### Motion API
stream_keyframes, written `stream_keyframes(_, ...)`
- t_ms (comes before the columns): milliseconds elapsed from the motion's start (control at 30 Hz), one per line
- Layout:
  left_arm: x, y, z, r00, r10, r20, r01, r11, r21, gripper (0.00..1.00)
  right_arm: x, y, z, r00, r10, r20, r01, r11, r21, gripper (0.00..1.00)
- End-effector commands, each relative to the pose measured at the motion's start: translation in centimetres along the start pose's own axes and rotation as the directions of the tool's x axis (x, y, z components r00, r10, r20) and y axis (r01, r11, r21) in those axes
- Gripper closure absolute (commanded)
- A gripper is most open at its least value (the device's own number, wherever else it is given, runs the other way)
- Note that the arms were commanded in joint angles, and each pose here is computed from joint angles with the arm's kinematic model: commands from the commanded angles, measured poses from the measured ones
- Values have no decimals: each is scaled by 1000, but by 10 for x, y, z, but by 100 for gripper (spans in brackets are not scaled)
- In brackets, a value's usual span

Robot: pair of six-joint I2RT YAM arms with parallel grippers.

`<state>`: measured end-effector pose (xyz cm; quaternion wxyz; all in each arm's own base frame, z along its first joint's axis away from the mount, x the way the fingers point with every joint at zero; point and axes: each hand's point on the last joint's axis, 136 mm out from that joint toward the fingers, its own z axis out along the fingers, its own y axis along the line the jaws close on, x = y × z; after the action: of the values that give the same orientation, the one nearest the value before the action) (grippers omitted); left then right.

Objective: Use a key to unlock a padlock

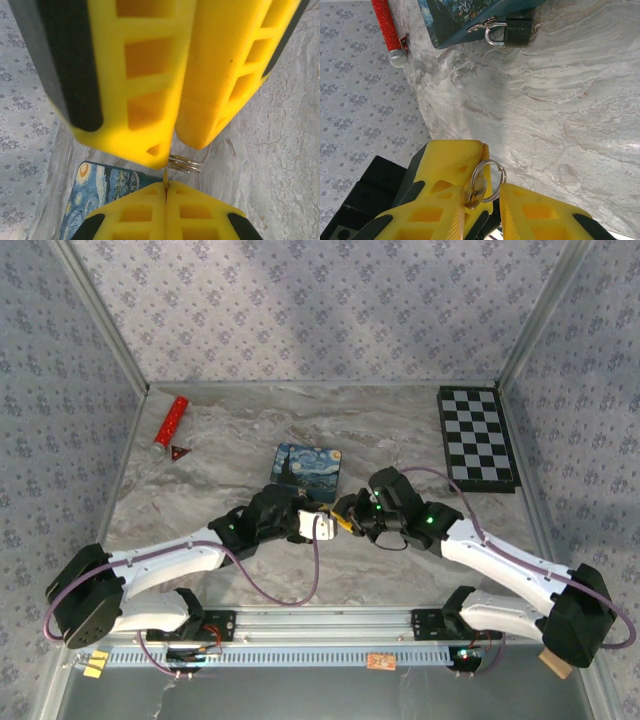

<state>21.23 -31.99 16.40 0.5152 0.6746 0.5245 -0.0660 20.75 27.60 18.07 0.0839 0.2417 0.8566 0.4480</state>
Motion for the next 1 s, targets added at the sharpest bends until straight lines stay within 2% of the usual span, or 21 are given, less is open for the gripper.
stream_keyframes(0,-18,11,-2,999,15,49,-13,1000,-27,100,-2,-5,3,1000,16,17,-16,1000,12,75)
stream_keyframes(333,-22,6,-1,998,17,58,-16,1000,-14,100,-3,-8,9,1000,19,15,-19,1000,22,80)
stream_keyframes(733,-20,5,-1,999,17,49,-16,1000,-19,99,-9,-10,0,999,-2,55,0,999,34,96)
stream_keyframes(833,-20,8,-4,999,4,52,-2,999,-35,85,-11,-9,-4,997,-24,68,22,999,30,100)
stream_keyframes(967,-21,16,-20,988,-125,93,129,991,-31,57,-16,6,-15,983,-160,88,162,987,-16,100)
